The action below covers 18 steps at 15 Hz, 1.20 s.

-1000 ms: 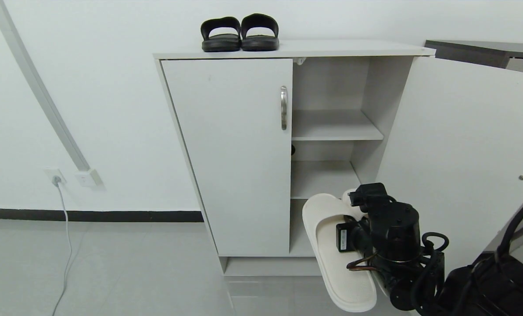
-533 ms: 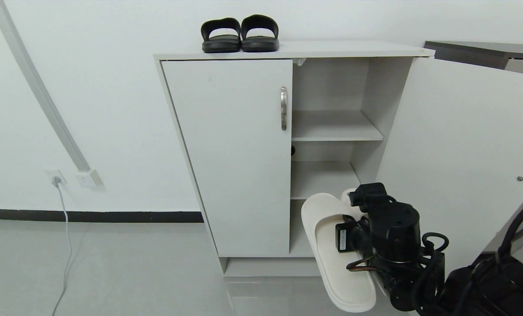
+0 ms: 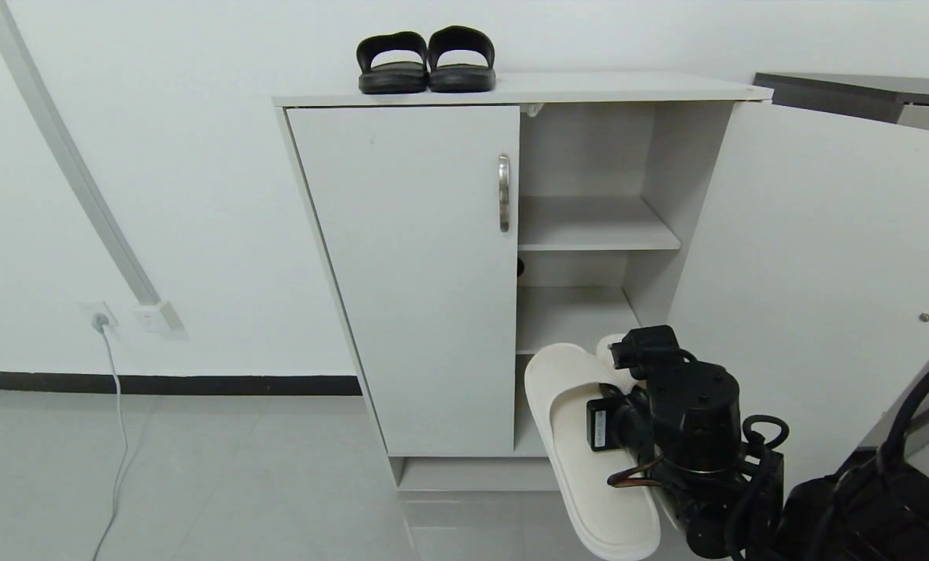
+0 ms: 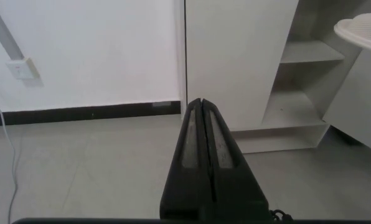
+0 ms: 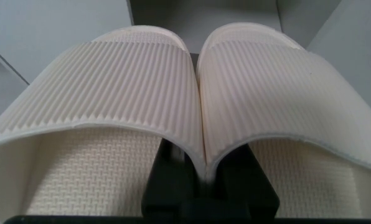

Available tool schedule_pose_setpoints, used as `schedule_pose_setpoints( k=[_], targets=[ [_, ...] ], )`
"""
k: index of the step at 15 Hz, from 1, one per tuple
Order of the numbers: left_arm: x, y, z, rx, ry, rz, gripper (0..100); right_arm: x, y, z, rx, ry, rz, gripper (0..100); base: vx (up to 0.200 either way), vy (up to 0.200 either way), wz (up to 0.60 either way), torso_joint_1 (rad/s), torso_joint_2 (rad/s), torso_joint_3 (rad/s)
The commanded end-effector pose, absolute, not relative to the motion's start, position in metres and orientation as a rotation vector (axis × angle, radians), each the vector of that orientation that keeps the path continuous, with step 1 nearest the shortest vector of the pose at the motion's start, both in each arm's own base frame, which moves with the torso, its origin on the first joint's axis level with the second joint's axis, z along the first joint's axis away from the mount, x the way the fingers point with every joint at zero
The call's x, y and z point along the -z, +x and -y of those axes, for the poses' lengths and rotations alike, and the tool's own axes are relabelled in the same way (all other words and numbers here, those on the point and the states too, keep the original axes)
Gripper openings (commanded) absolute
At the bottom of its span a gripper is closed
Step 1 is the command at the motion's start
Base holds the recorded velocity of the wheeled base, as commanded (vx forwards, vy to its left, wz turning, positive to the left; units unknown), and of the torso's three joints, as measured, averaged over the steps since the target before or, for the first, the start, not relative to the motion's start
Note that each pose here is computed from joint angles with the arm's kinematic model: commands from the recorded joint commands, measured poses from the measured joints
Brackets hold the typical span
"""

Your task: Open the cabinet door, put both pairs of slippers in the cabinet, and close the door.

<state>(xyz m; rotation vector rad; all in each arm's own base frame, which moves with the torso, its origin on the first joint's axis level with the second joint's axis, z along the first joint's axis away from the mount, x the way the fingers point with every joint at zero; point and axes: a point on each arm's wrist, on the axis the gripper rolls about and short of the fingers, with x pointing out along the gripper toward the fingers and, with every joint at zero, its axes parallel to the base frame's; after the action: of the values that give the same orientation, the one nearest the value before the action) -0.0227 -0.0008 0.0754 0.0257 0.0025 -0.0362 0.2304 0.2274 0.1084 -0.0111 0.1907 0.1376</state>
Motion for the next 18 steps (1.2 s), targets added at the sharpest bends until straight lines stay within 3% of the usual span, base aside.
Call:
schedule_pose_setpoints(
  k=[1,10,14,18],
  targets=[
    [-0.075,-0.023,0.001,0.035,0.025,-0.001,0,-0.110,0.227,-0.234,-0.162,-0.009,-0.185,0,0.000,0.000,0.00,0.000,0.00,0.000],
    [-0.075,-0.023,0.001,0.035,0.021,-0.003,0,-0.093,0.242,-0.252,-0.110,0.023,-0.195,0,0.000,0.000,0.00,0.000,0.00,0.000],
    [-0.075,-0.023,0.001,0.035,0.021,-0.003,0,-0.089,0.244,-0.254,-0.087,0.014,-0.197,0,0.000,-0.200,0.00,0.004,0.00,0.001],
    [-0.075,-0.023,0.001,0.035,0.021,-0.003,0,-0.074,0.247,-0.258,-0.087,-0.009,-0.221,0,0.000,0.000,0.00,0.000,0.00,0.000]
  ],
)
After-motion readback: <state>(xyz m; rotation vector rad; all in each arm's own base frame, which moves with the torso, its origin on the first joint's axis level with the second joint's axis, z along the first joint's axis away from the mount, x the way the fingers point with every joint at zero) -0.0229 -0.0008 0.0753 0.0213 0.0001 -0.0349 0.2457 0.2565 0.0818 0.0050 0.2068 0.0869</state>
